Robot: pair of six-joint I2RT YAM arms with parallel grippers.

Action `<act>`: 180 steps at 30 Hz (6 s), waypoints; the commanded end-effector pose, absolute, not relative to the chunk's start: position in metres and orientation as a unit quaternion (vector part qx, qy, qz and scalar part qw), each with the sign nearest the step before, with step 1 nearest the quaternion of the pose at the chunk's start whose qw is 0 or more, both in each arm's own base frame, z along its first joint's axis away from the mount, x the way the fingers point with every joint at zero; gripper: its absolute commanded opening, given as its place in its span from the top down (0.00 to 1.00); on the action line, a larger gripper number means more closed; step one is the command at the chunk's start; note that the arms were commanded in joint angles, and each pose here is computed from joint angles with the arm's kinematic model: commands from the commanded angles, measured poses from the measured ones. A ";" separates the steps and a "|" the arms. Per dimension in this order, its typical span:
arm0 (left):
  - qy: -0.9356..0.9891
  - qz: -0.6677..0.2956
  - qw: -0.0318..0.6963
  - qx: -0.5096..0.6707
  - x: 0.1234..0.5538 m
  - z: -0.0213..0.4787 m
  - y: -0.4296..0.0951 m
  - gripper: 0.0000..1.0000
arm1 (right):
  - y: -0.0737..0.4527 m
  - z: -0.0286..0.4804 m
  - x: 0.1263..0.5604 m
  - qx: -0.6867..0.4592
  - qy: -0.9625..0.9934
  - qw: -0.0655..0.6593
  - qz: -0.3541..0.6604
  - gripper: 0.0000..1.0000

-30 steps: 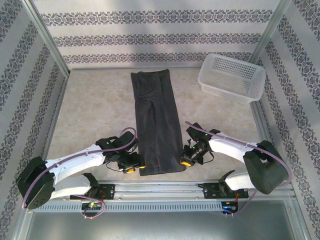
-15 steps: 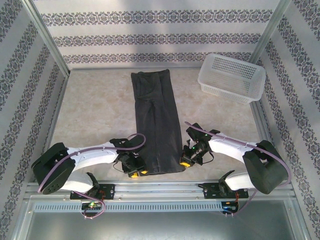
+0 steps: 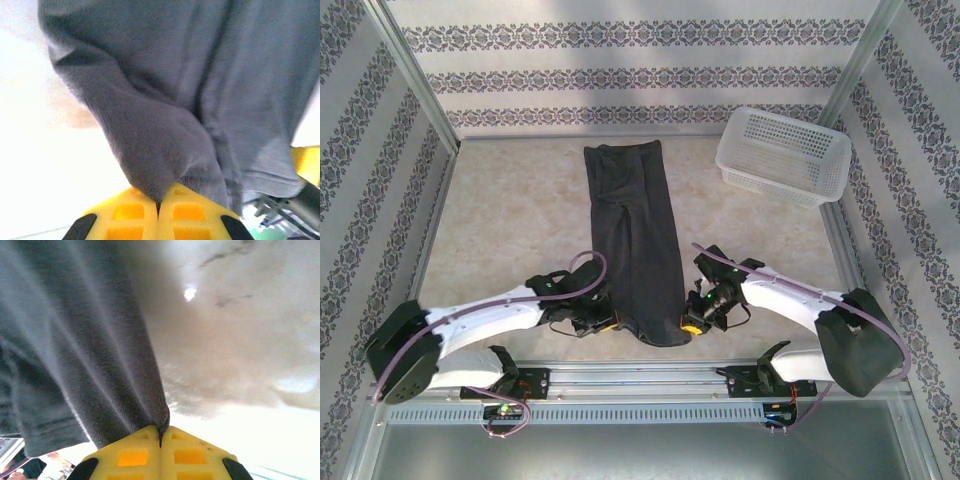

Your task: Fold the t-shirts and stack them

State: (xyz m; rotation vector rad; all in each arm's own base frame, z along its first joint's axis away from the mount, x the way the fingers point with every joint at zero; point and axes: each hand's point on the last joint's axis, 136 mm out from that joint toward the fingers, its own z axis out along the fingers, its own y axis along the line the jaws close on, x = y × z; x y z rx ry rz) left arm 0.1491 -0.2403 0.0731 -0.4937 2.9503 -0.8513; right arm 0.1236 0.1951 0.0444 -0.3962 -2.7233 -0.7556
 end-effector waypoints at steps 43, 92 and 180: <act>0.862 -0.318 0.156 -0.362 0.331 0.090 -0.163 0.48 | 0.181 0.080 0.366 -0.213 -0.939 -0.034 -0.267 0.37; 0.910 -0.313 0.062 -0.266 0.187 0.084 -0.159 1.00 | 0.220 0.065 0.175 -0.176 -0.933 0.119 -0.289 1.00; 0.723 -0.372 0.308 -0.494 0.449 0.052 -0.160 1.00 | 0.148 0.162 0.302 -0.246 -0.828 -0.182 -0.469 0.37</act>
